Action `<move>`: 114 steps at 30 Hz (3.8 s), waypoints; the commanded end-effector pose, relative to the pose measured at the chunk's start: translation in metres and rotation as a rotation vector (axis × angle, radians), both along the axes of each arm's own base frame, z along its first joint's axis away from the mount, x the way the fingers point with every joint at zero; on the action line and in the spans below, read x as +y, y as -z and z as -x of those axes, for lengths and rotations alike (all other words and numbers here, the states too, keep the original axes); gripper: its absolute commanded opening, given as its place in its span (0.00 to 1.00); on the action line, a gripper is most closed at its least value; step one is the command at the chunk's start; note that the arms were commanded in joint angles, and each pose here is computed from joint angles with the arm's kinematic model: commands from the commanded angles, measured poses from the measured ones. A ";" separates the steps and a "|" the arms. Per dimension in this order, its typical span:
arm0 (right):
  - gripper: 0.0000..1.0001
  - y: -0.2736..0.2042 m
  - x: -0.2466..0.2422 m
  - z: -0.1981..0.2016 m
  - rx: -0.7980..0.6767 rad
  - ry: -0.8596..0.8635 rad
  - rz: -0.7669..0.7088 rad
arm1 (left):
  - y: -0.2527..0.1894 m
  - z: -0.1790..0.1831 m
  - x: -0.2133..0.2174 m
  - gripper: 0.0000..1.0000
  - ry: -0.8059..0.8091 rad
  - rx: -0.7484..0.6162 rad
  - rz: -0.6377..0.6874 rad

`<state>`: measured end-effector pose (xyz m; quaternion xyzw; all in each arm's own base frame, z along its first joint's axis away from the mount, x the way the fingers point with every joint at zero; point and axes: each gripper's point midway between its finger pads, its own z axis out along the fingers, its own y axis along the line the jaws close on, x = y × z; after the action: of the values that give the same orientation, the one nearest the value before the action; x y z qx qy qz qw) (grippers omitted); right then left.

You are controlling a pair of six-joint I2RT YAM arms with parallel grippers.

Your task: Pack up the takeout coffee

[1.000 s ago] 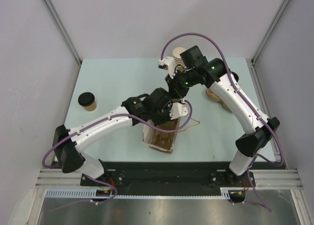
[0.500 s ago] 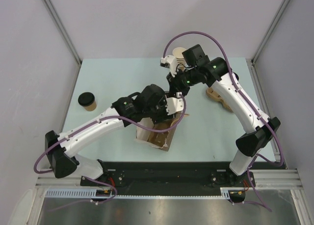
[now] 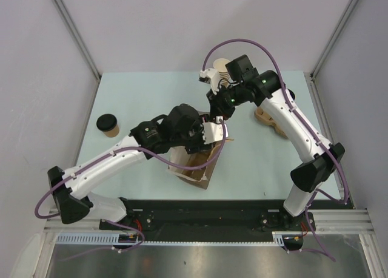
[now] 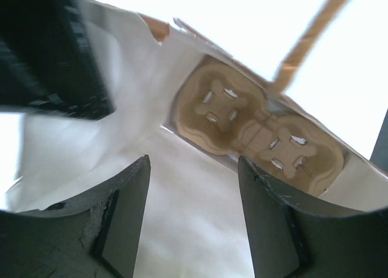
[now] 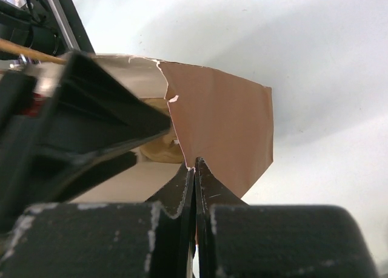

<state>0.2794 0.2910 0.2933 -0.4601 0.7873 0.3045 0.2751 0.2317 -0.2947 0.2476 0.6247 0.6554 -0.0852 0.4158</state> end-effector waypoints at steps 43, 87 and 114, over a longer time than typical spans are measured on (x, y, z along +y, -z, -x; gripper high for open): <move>0.00 0.007 -0.034 -0.002 -0.070 0.120 -0.116 | -0.141 -0.018 0.171 0.99 -0.557 0.157 0.685; 0.00 0.019 -0.036 -0.031 -0.237 0.196 0.012 | 0.035 -0.138 0.394 0.99 -1.435 0.468 0.305; 0.00 0.046 -0.049 -0.053 -0.119 0.269 0.019 | 0.107 -0.169 0.426 1.00 -1.485 0.658 0.294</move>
<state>0.3283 0.2430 0.2493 -0.3809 0.8204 0.2238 0.3630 0.3857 0.1304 0.1290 -0.0894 0.9746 -0.0446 0.2003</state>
